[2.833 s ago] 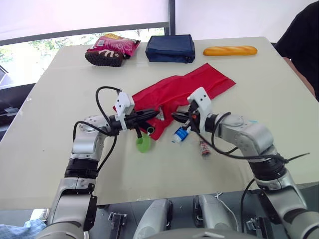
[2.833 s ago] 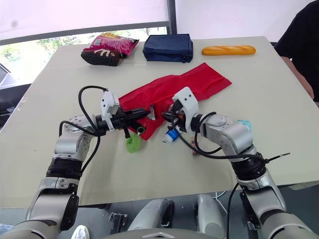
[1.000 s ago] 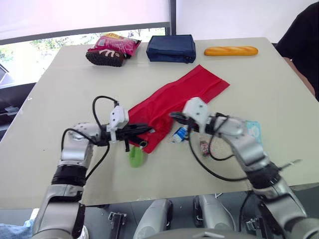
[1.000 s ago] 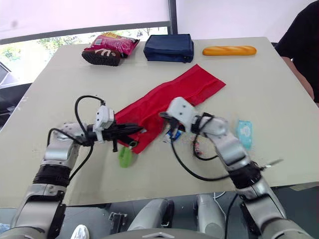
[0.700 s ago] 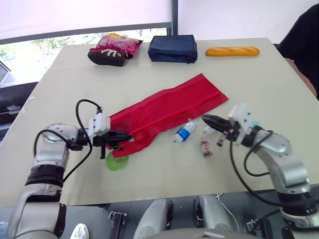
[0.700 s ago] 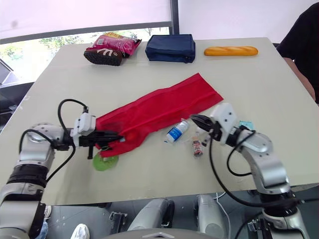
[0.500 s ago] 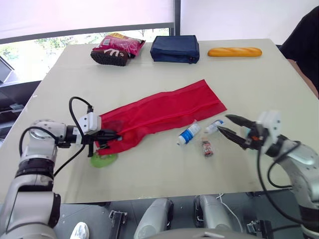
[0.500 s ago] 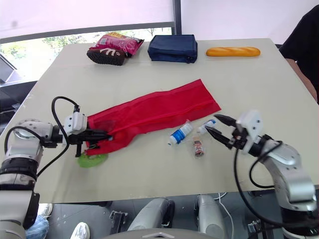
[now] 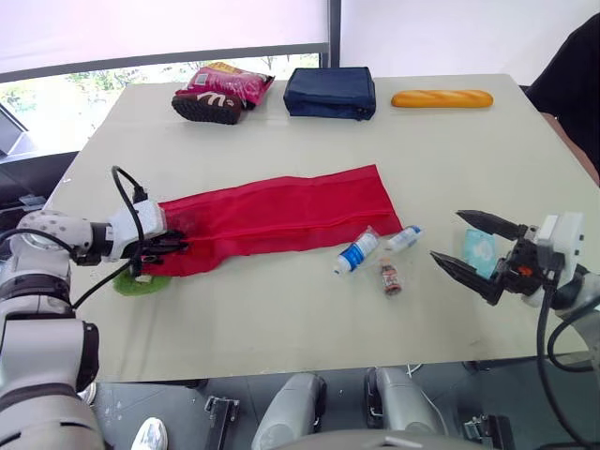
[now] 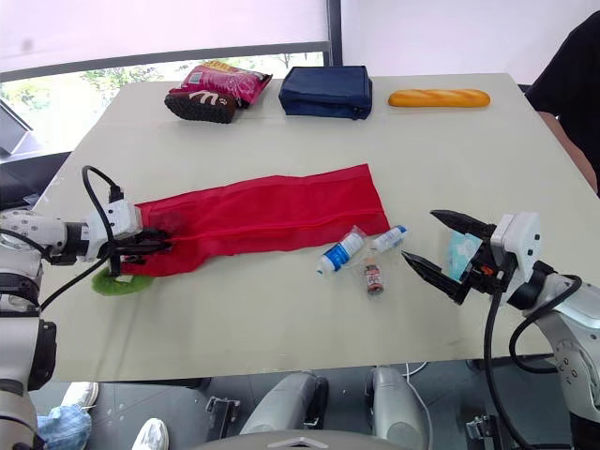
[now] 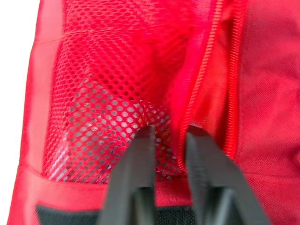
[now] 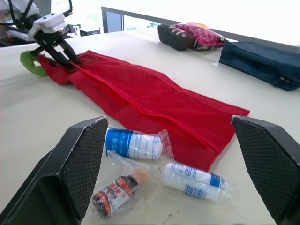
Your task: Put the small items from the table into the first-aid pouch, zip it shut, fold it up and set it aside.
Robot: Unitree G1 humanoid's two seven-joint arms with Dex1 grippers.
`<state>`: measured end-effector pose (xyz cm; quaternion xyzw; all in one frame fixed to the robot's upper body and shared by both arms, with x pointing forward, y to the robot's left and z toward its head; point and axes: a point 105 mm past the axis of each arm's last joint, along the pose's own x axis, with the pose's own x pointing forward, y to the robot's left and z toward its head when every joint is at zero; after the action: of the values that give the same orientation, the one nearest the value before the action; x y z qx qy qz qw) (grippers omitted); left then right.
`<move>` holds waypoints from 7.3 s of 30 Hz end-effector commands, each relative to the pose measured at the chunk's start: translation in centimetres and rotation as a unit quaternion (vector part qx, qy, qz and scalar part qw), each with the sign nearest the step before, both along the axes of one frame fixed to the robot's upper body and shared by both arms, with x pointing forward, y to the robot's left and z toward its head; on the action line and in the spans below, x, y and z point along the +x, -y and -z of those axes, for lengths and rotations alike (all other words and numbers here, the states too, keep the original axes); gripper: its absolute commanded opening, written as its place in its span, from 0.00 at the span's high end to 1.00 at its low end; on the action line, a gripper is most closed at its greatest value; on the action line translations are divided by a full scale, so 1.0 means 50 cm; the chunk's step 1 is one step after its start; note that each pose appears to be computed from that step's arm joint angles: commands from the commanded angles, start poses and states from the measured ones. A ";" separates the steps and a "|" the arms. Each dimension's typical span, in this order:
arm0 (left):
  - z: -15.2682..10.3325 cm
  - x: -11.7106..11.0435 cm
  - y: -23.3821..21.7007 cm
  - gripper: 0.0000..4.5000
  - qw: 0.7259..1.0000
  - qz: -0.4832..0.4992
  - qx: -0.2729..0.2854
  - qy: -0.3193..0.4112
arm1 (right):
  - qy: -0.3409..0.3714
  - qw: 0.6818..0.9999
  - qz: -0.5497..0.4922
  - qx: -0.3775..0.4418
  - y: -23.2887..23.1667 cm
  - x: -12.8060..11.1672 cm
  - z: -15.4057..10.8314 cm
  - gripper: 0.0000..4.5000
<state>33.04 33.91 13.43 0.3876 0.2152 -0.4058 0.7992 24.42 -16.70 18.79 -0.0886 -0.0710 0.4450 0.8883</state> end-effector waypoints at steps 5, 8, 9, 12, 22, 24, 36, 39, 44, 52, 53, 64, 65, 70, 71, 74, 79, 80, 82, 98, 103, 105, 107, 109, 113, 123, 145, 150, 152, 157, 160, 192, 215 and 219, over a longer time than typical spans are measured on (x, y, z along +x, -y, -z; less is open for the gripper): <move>-0.110 -0.001 0.035 0.05 0.993 0.051 -0.107 -0.006 | 0.033 0.999 -0.029 0.007 -0.036 -0.008 -0.039 0.00; -0.113 0.000 0.076 0.01 0.989 0.091 -0.116 -0.022 | 0.039 0.999 -0.037 0.009 -0.050 -0.007 -0.045 0.00; -0.113 0.000 0.088 0.01 0.987 0.105 -0.118 -0.024 | 0.040 0.998 -0.039 0.010 -0.053 -0.006 -0.046 0.00; -0.107 0.016 0.143 0.01 0.978 0.144 -0.148 -0.019 | 0.046 0.998 -0.045 0.011 -0.064 -0.004 -0.054 0.00; -0.025 0.040 0.263 0.01 0.974 0.164 -0.155 0.004 | 0.050 0.996 -0.075 -0.019 -0.105 -0.005 -0.069 0.00; -0.023 0.061 0.266 0.01 0.978 0.139 -0.153 0.032 | 0.053 0.996 -0.074 -0.021 -0.108 -0.004 -0.071 0.00; -0.034 0.076 0.215 0.01 0.985 0.092 -0.133 0.057 | 0.061 0.996 -0.058 -0.020 -0.104 0.003 -0.070 0.00; -0.018 0.070 0.213 0.17 0.987 0.101 -0.113 0.045 | 0.063 0.996 -0.057 -0.021 -0.104 0.005 -0.071 0.00; -0.010 0.065 0.215 0.66 0.987 0.109 -0.110 0.032 | 0.065 0.996 -0.054 -0.024 -0.101 0.007 -0.072 0.00; -0.011 0.061 0.234 0.99 0.983 0.137 -0.117 0.034 | 0.057 0.997 -0.046 -0.028 -0.094 0.005 -0.066 0.00; -0.011 0.057 0.242 0.99 0.981 0.153 -0.116 0.035 | 0.053 0.997 -0.044 -0.030 -0.093 0.005 -0.064 0.00; -0.031 0.048 0.314 0.99 0.962 0.220 -0.157 0.040 | -0.005 0.995 -0.018 -0.093 -0.080 -0.002 -0.001 0.00; -0.029 0.048 0.312 0.99 0.963 0.219 -0.154 0.040 | -0.009 0.994 -0.023 -0.102 -0.079 -0.003 0.005 0.00; -0.025 0.053 0.305 0.99 0.966 0.212 -0.143 0.046 | 0.004 0.979 -0.081 -0.188 -0.077 0.032 0.022 0.00; -0.025 0.054 0.305 0.99 0.966 0.211 -0.143 0.048 | 0.008 0.976 -0.094 -0.198 -0.078 0.041 0.022 0.00; -0.026 0.056 0.307 0.99 0.966 0.212 -0.137 0.056 | 0.012 0.965 -0.143 -0.218 -0.085 0.075 0.021 0.00; -0.025 0.055 0.308 0.99 0.965 0.216 -0.132 0.062 | 0.021 0.931 -0.221 -0.289 -0.101 0.132 0.043 0.00; -0.024 0.054 0.308 0.99 0.965 0.217 -0.131 0.062 | 0.023 0.921 -0.237 -0.308 -0.105 0.144 0.050 0.00; -0.023 0.052 0.307 0.99 0.965 0.218 -0.129 0.063 | 0.020 0.910 -0.260 -0.322 -0.116 0.162 0.056 0.00; -0.022 0.047 0.308 0.99 0.965 0.217 -0.126 0.071 | -0.002 0.845 -0.341 -0.412 -0.187 0.228 0.103 0.00; -0.024 0.048 0.305 1.00 0.966 0.215 -0.125 0.073 | -0.001 0.841 -0.353 -0.409 -0.199 0.225 0.101 0.31; -0.023 0.048 0.304 1.00 0.966 0.215 -0.125 0.073 | 0.000 0.844 -0.353 -0.403 -0.198 0.225 0.096 0.54; -0.023 0.049 0.305 1.00 0.966 0.216 -0.125 0.072 | 0.003 0.853 -0.348 -0.389 -0.198 0.226 0.087 0.75; -0.022 0.049 0.305 1.00 0.966 0.216 -0.127 0.071 | 0.003 0.857 -0.345 -0.383 -0.195 0.226 0.080 0.90; -0.019 0.051 0.307 1.00 0.965 0.216 -0.130 0.069 | 0.001 0.869 -0.334 -0.366 -0.184 0.217 0.059 0.99; -0.042 0.057 0.330 1.00 0.955 0.214 -0.190 0.074 | -0.041 0.947 -0.181 -0.264 -0.237 0.173 0.039 0.99; -0.048 0.059 0.376 1.00 0.944 0.217 -0.242 0.065 | -0.193 0.958 0.045 -0.207 -0.318 0.172 0.092 0.99; -0.044 0.057 0.392 1.00 0.939 0.217 -0.258 0.067 | -0.268 0.953 0.071 -0.120 -0.355 0.180 0.087 0.99; -0.042 0.053 0.402 1.00 0.937 0.218 -0.267 0.065 | -0.297 0.948 0.081 -0.076 -0.371 0.187 0.084 0.99; -0.034 0.047 0.419 1.00 0.934 0.220 -0.275 0.062 | -0.353 0.932 0.088 0.009 -0.405 0.198 0.066 0.99; -0.031 0.045 0.428 1.00 0.932 0.221 -0.279 0.061 | -0.381 0.920 0.069 0.052 -0.427 0.195 0.051 0.99; -0.032 0.066 0.472 1.00 0.927 0.235 -0.283 0.075 | -0.393 0.915 -0.023 0.084 -0.489 0.161 0.050 0.69; -0.008 0.063 0.431 1.00 0.936 0.219 -0.268 0.057 | -0.220 0.973 -0.039 -0.064 -0.356 0.152 0.053 0.20; -0.007 0.062 0.430 1.00 0.936 0.221 -0.267 0.055 | -0.199 0.976 -0.041 -0.077 -0.345 0.147 0.057 0.31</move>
<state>36.20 12.13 13.26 0.2110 -0.0266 -0.5937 0.7761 32.41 0.07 14.51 -0.0541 0.1797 0.4750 0.8598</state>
